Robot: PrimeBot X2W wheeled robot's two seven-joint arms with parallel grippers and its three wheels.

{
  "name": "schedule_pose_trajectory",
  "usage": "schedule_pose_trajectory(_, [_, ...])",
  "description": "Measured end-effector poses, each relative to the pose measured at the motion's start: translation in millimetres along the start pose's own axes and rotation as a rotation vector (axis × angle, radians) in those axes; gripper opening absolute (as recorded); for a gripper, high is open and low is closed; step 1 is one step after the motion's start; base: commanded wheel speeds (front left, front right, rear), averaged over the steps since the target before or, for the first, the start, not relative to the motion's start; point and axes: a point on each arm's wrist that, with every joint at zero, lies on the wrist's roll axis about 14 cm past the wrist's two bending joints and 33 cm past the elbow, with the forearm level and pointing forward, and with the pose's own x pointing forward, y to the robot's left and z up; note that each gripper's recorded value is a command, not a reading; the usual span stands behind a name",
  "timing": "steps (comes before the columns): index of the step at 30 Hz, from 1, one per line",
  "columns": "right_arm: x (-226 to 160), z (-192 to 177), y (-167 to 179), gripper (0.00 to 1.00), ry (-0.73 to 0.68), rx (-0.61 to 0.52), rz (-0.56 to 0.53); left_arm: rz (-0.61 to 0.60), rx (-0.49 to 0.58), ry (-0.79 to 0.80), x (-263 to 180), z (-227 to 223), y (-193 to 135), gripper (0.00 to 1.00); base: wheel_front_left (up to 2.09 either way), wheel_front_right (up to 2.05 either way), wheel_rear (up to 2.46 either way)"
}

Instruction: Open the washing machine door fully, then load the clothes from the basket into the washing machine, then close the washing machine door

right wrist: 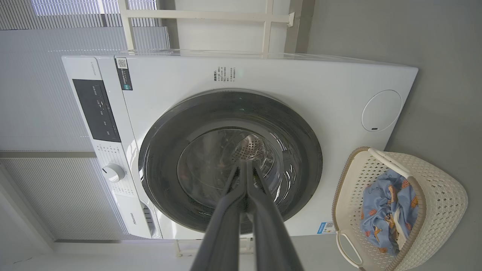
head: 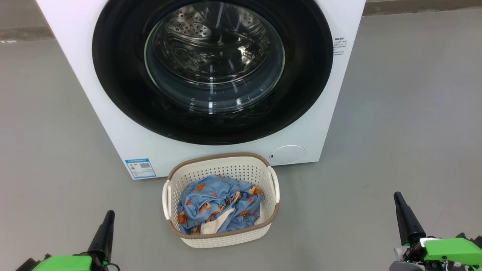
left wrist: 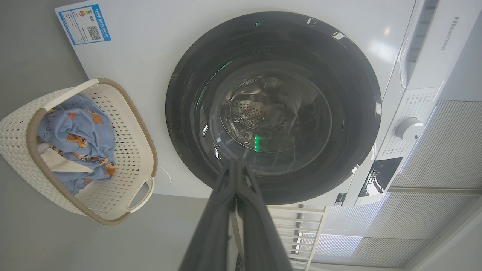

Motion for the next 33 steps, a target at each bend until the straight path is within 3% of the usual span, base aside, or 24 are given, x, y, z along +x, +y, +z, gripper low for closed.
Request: schedule_pose_trajectory(33, [0.0,0.0,0.0,0.00,0.000,0.000,0.000,0.000,0.000,0.000,0.0,0.0,0.0,0.00,0.00,0.00,0.00])
